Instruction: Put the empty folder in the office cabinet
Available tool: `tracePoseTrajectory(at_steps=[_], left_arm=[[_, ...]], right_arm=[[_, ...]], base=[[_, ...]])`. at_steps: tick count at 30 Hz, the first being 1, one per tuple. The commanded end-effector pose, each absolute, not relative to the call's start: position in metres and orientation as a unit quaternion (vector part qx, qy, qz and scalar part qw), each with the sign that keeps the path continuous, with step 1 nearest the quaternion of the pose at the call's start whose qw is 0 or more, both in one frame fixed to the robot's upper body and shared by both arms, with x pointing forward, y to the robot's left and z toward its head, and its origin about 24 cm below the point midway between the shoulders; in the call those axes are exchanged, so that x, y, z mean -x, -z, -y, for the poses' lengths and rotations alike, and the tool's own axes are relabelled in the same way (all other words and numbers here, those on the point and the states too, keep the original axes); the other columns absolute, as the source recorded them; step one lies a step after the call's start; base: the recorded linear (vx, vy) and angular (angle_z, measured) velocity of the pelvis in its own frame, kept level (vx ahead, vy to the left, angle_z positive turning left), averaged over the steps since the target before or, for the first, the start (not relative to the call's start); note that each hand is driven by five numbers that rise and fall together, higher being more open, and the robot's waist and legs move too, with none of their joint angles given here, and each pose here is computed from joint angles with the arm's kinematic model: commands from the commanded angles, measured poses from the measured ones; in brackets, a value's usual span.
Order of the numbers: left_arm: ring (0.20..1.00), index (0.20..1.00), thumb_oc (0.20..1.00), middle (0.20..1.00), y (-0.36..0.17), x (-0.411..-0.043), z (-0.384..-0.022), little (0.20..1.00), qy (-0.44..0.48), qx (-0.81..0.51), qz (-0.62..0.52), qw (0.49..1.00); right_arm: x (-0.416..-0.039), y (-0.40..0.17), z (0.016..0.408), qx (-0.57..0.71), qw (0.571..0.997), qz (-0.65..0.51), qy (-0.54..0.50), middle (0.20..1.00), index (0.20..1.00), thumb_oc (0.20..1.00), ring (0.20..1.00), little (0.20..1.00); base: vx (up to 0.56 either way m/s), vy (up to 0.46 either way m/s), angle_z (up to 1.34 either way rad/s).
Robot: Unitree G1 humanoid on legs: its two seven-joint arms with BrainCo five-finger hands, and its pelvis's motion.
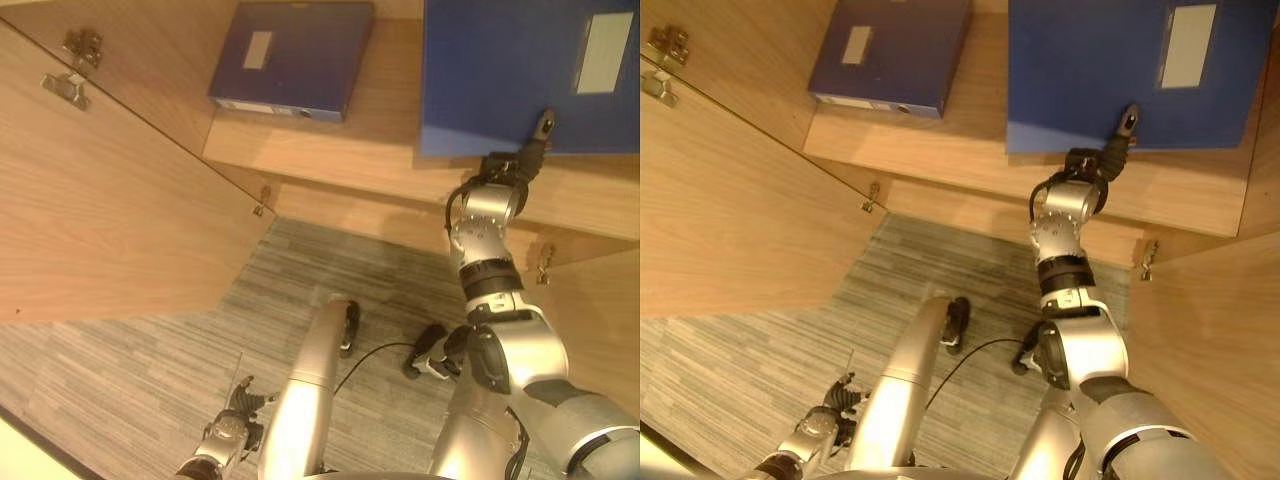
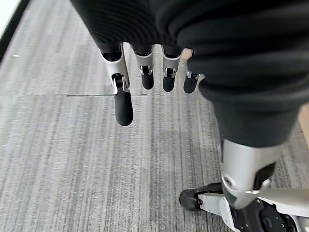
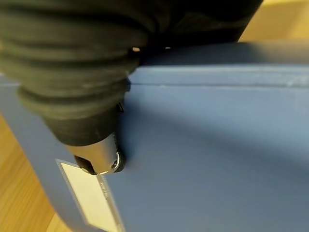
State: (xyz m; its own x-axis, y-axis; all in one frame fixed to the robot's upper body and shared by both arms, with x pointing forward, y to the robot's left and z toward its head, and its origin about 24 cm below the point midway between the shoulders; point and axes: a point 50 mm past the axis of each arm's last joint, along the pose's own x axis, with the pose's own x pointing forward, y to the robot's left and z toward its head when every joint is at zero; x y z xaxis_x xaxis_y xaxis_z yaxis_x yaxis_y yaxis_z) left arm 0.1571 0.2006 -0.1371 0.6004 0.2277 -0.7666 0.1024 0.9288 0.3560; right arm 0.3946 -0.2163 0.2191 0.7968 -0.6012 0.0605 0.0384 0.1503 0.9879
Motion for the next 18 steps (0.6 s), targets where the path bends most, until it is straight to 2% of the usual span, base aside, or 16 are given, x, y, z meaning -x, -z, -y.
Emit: tracePoseTrajectory(at_steps=[1,8,18], left_arm=[[1.000,1.000,1.000,1.000,0.136,-0.153,-0.226,1.000,-0.050,-0.224,-0.457,0.859],[1.000,1.000,1.000,1.000,0.133,-0.155,-0.237,1.000,-0.055,-0.242,-0.459,0.853],[1.000,1.000,1.000,1.000,0.133,-0.155,-0.241,1.000,-0.068,-0.238,-0.461,0.852]], right_arm=[[-0.384,-0.253,0.239,-0.606,0.704,0.306,0.208,0.200,0.200,0.200,0.200,0.200],[-0.380,-0.300,0.259,-0.609,0.680,0.338,0.231,0.200,0.200,0.200,0.200,0.200],[-0.389,-0.292,0.244,-0.606,0.694,0.285,0.265,0.200,0.200,0.200,0.200,0.200]], base=[[0.04,-0.059,0.14],[0.03,-0.042,0.11],[0.00,-0.018,0.00]])
